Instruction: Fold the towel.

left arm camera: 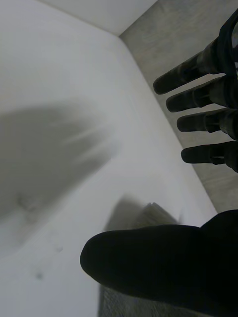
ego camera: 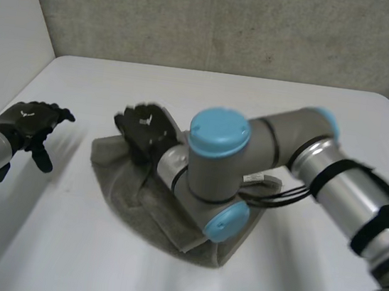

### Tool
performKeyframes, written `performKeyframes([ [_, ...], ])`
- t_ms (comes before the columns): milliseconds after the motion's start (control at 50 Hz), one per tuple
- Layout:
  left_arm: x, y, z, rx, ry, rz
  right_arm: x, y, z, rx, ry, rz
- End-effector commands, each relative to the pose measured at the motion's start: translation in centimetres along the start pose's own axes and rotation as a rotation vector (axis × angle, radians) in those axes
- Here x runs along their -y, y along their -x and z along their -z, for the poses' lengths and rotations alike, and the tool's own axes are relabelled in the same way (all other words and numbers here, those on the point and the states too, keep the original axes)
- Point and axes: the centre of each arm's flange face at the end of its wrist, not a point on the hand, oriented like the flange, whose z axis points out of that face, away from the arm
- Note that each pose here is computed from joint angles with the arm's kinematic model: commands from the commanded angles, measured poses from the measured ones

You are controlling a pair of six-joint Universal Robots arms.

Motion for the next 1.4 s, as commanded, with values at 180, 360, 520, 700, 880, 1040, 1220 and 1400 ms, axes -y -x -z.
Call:
performKeyframes([
  [180, 2.3, -4.3, -1.9, -0.079, -0.249, -0.098, 9.5, -5.0, 9.7, -0.142, -0.008, 0.082],
  [360, 3.4, -8.9, -3.1, -0.233, -0.37, -0.093, 8.0, -5.1, 16.9, -0.104, 0.156, 0.166],
  [520, 2.4, -14.7, -3.7, -0.494, -0.403, -0.112, 8.5, -5.6, 22.3, -0.105, 0.133, 0.214],
  [700, 0.0, -17.5, -4.3, -0.642, -0.361, -0.116, 8.8, -6.6, 23.9, -0.145, 0.12, 0.211],
  [880, -0.9, -18.9, -4.1, -0.758, -0.336, -0.115, 8.2, -6.7, 24.0, -0.151, 0.136, 0.204],
  [1040, 2.9, -16.7, -6.3, -0.491, -0.486, -0.181, 8.3, -9.1, 22.5, -0.207, 0.103, 0.239],
  [1220, 14.5, -11.0, -3.5, -0.008, -0.918, -0.142, 10.6, -17.1, 16.4, -0.516, -0.079, 0.382],
  [1400, 19.5, -10.9, 2.8, 0.124, -1.093, -0.04, 16.3, -16.7, 13.6, -0.683, -0.482, 0.482],
])
